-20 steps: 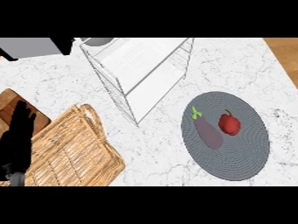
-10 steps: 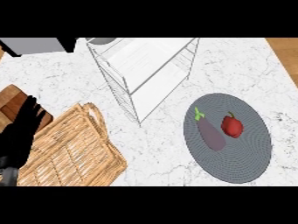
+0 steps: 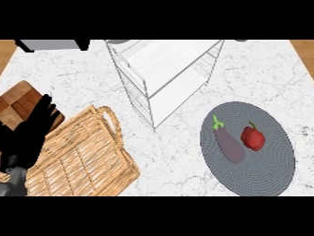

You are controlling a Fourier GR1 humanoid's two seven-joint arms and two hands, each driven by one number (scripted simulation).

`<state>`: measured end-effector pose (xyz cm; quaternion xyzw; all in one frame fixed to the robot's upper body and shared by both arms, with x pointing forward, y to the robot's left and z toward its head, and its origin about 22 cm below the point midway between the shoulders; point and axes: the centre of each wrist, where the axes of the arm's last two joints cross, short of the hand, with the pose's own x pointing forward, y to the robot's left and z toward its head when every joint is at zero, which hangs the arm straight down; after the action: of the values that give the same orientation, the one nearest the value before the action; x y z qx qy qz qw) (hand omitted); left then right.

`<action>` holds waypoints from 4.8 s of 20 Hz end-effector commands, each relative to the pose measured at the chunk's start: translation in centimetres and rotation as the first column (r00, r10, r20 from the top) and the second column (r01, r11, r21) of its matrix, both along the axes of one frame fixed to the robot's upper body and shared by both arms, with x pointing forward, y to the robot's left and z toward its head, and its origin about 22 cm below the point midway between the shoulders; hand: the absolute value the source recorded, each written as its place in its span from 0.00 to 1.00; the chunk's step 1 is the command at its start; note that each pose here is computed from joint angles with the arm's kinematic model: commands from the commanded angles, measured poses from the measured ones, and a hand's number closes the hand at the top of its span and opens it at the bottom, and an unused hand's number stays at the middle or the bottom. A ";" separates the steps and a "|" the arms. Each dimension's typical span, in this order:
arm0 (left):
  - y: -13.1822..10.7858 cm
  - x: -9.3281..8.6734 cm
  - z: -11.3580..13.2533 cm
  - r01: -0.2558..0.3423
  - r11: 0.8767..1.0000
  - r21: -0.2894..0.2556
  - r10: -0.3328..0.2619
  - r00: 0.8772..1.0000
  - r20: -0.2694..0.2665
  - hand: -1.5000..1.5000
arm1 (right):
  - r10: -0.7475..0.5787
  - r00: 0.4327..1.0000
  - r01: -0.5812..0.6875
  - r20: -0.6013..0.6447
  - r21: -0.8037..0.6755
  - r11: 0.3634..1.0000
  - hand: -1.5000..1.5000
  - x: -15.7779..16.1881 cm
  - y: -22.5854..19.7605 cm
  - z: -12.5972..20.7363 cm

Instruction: Pick the bell pepper from the placemat and place it in the tiered shelf

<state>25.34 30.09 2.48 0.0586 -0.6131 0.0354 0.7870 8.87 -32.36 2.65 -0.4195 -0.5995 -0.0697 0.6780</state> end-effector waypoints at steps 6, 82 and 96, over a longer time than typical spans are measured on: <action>-0.4 -0.4 -3.0 0.040 0.999 -0.012 -0.042 0.984 -0.172 0.50 | -0.144 0.978 0.145 -0.150 -0.006 0.989 0.00 1.7 3.9 3.3; -1.6 0.2 -2.6 0.097 0.995 -0.015 -0.098 0.983 -0.157 0.50 | 0.346 0.739 -0.552 -0.578 -0.226 0.803 1.00 19.4 16.8 -4.1; -0.1 -1.2 -3.8 0.017 0.999 -0.027 -0.023 0.974 -0.226 0.50 | 0.956 0.071 -0.935 -0.286 -0.352 -0.036 1.00 13.1 21.3 8.0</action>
<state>26.68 28.88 2.59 0.0371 -0.5962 0.0011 0.8020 24.09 -9.35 6.74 -0.0839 -0.6920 0.5446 0.4663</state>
